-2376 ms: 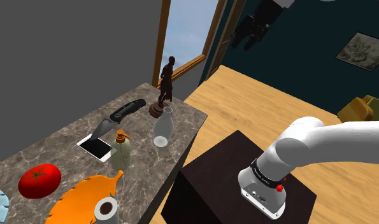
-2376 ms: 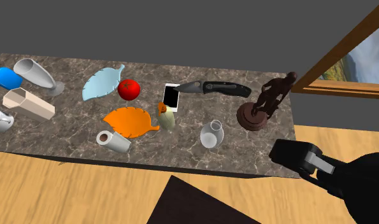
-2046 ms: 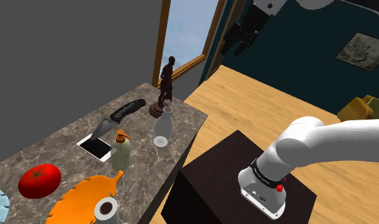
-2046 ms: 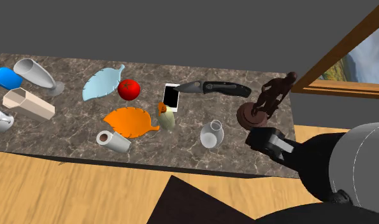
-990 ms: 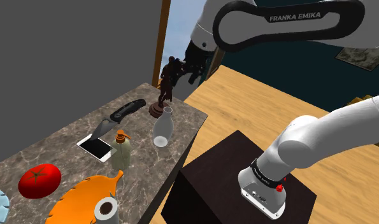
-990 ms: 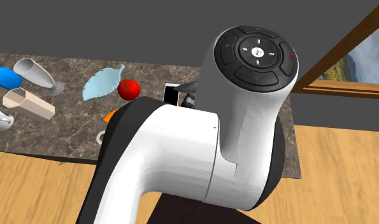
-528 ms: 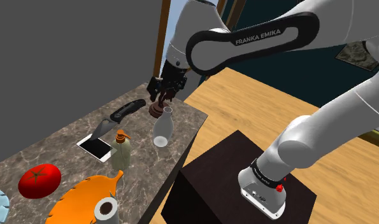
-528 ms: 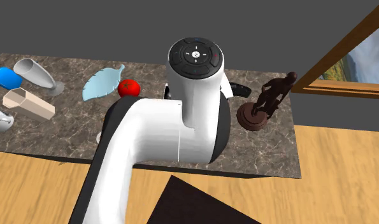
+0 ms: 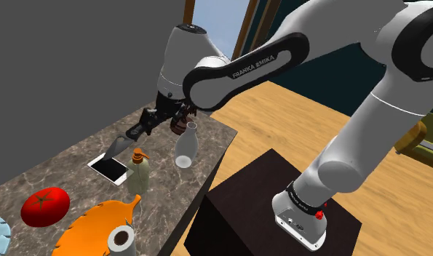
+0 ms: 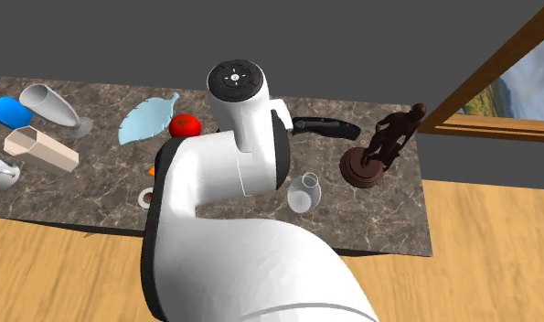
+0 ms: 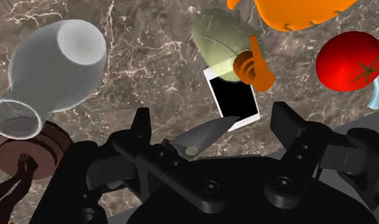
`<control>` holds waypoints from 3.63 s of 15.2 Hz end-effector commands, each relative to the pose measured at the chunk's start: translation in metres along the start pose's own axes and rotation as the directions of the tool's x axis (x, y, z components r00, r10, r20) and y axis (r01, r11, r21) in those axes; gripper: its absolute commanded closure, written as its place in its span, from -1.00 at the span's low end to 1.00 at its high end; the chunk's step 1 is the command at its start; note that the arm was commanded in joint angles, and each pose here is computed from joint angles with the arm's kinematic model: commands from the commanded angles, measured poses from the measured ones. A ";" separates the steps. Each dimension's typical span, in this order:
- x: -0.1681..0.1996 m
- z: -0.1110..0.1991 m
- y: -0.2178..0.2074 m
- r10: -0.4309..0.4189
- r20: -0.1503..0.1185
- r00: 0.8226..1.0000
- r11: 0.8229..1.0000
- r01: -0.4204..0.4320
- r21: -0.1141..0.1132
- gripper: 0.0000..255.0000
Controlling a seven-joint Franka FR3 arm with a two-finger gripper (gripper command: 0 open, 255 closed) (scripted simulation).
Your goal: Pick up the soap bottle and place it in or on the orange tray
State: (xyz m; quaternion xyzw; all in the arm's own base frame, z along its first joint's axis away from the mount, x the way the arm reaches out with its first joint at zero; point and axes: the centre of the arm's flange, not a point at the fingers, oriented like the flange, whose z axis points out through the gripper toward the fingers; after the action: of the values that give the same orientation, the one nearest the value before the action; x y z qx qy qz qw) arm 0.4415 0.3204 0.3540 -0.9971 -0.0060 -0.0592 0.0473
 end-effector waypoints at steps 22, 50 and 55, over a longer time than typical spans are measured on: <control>0.015 0.118 -0.064 -0.013 0.023 1.000 1.000 0.013 0.000 -1.00; 0.026 0.024 -0.073 -0.013 0.022 1.000 1.000 0.013 0.000 1.00; 0.013 0.002 -0.107 -0.013 0.022 1.000 1.000 0.013 0.000 1.00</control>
State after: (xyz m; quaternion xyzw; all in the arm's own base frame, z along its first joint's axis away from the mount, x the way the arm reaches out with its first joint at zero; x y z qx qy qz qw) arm 0.4593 0.4172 0.3594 -0.9976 -0.0135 -0.0483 0.0469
